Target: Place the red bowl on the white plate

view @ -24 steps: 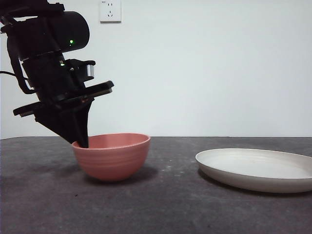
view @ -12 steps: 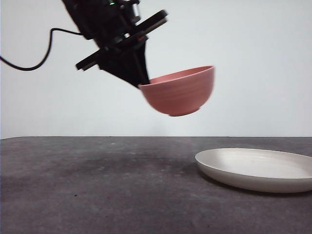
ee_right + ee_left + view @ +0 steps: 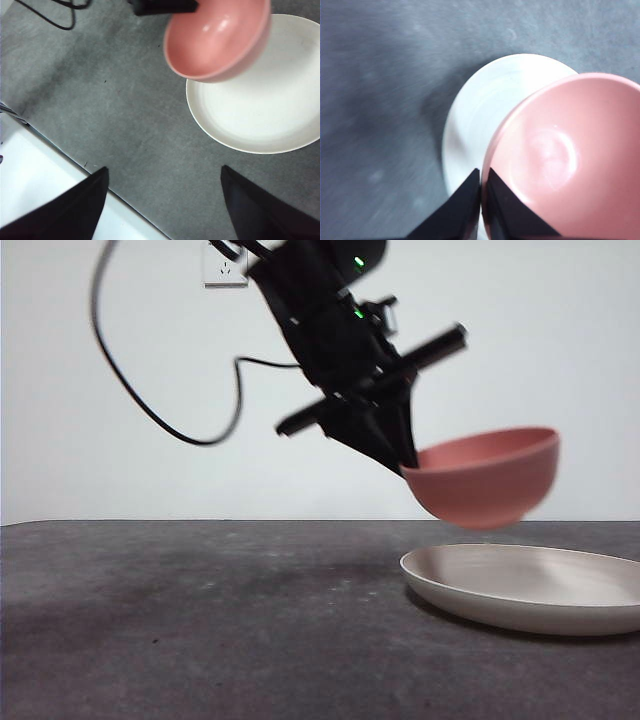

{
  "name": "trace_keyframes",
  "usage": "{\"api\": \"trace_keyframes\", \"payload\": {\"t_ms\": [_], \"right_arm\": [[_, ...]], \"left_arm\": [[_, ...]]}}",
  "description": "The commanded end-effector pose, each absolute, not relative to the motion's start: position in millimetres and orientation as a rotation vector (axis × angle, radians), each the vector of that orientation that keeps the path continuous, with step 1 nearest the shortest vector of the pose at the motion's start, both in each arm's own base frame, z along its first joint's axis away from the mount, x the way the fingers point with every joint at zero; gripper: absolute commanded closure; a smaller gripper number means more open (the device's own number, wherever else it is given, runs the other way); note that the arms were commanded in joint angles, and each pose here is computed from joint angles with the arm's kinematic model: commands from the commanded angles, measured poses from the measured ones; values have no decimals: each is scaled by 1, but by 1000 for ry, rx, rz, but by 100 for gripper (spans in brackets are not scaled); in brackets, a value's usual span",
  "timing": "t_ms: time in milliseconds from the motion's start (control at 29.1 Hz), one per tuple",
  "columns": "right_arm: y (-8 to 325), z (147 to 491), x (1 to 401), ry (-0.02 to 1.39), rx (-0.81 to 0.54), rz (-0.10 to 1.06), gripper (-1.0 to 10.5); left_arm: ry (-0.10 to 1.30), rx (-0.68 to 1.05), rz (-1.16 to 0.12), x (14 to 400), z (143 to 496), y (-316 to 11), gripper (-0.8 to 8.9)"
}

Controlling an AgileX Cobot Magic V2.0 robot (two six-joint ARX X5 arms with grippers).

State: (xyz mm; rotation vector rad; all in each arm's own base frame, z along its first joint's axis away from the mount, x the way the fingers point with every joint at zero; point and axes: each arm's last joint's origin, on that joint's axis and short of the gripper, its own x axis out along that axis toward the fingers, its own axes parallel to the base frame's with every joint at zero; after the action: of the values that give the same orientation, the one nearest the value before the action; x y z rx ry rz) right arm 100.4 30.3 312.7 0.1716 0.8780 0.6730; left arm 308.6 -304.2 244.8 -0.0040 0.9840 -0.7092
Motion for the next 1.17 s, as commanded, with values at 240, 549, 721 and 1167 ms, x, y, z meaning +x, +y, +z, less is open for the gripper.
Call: {"api": "trace_keyframes", "payload": {"t_ms": [240, 549, 721, 1167], "right_arm": [[29, 320, 93, 834, 170, 653, 591], [29, 320, 93, 838, 171, 653, 591], [29, 320, 93, 839, 171, 652, 591], [24, 318, 96, 855, 130, 450, 591]], "left_arm": [[1077, 51, -698, 322, 199, -342, 798], [1105, 103, -722, 313, 195, -350, 559], [1094, 97, -723, 311, 206, -346, 558], [853, 63, -744, 290, 325, -293, 559]]}}
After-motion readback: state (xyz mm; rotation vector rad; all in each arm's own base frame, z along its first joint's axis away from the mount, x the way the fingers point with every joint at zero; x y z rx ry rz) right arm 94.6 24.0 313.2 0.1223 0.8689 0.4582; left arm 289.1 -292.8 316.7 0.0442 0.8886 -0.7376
